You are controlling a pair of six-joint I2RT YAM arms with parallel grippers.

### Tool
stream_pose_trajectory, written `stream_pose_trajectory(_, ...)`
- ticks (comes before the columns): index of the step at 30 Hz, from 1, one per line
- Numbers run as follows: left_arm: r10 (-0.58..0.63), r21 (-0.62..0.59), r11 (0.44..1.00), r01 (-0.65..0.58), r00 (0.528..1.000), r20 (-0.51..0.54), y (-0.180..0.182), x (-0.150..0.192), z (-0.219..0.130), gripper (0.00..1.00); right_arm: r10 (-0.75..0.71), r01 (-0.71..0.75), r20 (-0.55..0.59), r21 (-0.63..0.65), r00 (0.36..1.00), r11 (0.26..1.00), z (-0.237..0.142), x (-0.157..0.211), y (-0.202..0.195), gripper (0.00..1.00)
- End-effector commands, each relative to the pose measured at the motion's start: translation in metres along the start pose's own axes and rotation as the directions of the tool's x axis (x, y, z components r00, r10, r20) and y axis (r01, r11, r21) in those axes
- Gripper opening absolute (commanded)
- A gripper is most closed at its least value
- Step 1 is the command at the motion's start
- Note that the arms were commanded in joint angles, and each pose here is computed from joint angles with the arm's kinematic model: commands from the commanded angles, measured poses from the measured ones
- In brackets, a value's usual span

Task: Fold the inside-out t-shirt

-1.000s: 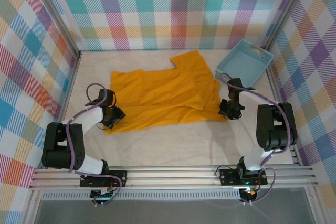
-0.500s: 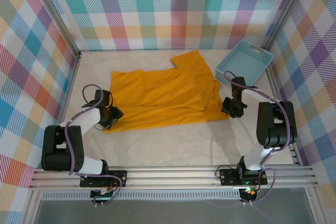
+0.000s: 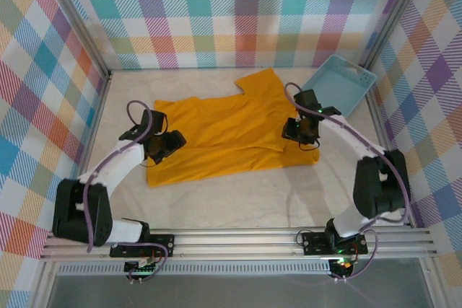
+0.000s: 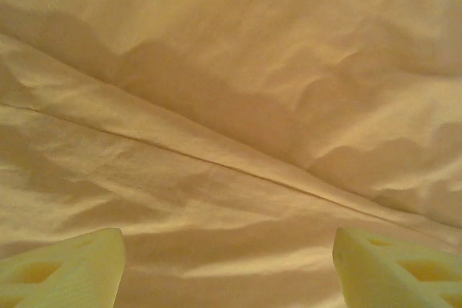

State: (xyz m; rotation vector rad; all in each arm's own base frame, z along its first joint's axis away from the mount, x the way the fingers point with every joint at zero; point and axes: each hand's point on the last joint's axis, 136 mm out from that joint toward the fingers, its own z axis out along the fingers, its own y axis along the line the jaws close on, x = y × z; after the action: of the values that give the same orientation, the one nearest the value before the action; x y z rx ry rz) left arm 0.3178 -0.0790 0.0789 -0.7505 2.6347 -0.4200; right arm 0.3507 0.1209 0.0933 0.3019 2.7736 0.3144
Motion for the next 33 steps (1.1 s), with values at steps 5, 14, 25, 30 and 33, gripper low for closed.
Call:
stream_pose_trajectory(5,-0.026,-0.082,0.997,0.017,0.993,-0.118,0.019,0.023,0.043,0.77,0.054,-0.047,-0.143,0.052,0.988,0.998,0.049,0.024,-0.015,0.46)
stream_pose_trajectory(14,-0.12,-0.229,0.969,0.089,0.985,-0.124,0.081,0.067,0.036,0.79,0.18,-0.142,-0.262,0.158,0.948,0.977,0.056,0.094,-0.061,0.55)
stream_pose_trajectory(25,-0.188,-0.237,0.955,0.179,0.982,-0.014,0.128,0.103,-0.017,0.9,0.284,-0.248,-0.236,0.172,0.929,0.953,0.006,0.165,-0.089,0.63)
stream_pose_trajectory(30,-0.143,-0.119,0.981,0.152,0.987,0.077,0.095,0.07,-0.047,0.92,0.207,-0.198,-0.13,0.076,0.97,0.977,-0.027,0.133,-0.071,0.68)
stream_pose_trajectory(33,-0.084,-0.141,0.984,0.11,0.98,0.181,0.071,0.021,-0.075,0.92,0.13,-0.13,-0.036,0.0,0.991,0.991,-0.055,0.089,-0.044,0.69)
